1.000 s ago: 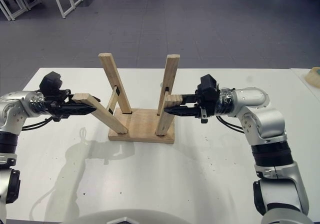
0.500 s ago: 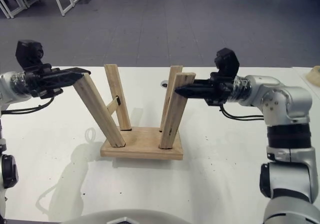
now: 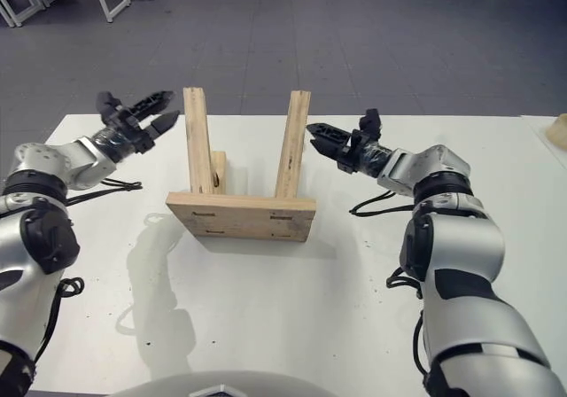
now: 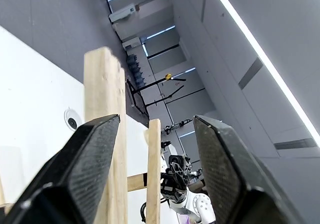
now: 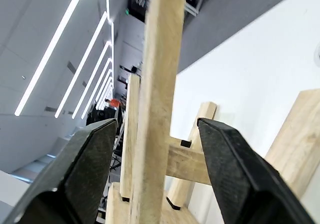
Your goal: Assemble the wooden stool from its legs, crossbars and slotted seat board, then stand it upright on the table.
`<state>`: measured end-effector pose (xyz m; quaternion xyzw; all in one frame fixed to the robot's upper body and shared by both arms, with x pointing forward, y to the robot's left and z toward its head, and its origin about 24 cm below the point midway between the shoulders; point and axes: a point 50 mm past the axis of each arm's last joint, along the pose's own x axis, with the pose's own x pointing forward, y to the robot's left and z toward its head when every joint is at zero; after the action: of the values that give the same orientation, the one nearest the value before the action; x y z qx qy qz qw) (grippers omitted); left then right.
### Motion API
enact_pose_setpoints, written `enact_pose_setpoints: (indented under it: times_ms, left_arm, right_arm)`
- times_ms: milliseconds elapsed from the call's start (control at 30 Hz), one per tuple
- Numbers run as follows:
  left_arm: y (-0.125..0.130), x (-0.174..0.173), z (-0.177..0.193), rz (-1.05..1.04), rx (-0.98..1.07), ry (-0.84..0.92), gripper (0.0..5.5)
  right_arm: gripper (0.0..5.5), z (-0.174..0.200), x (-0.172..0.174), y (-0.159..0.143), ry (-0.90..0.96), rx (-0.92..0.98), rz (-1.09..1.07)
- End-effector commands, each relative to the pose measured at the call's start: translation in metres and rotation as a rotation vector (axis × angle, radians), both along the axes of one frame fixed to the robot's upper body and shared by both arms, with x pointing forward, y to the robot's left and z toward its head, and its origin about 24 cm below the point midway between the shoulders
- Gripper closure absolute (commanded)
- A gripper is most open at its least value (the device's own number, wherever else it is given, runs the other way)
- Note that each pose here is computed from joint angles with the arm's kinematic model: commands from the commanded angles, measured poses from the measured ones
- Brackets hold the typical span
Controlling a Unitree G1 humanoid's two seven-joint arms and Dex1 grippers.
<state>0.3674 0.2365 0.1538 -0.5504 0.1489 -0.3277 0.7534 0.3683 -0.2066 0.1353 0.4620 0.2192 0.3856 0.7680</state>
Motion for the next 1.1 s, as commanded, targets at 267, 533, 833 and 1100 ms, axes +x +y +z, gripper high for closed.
enact_pose_setpoints:
  times_ms: [267,533,833,1100]
  left_arm:
    - [0.044,-0.068,-0.04,-0.226,0.686,-0.396,2.78]
    - [0.029,-0.098,-0.062,-0.517,0.98,-0.616,2.03]
    - [0.008,-0.081,-0.07,-0.561,0.995,-0.683,2.03]
    - [0.0,-0.073,-0.079,-0.683,0.981,-0.691,2.37]
  right_arm:
    - [2.56,-0.025,-0.041,-0.053,-0.203,-0.567,0.222]
    - [1.89,-0.033,-0.089,-0.026,-0.483,-0.847,0.573]
    - [1.89,-0.036,-0.084,0.005,-0.588,-0.824,0.565]
    - [2.74,-0.042,-0.071,0.023,-0.7,-0.787,0.614]
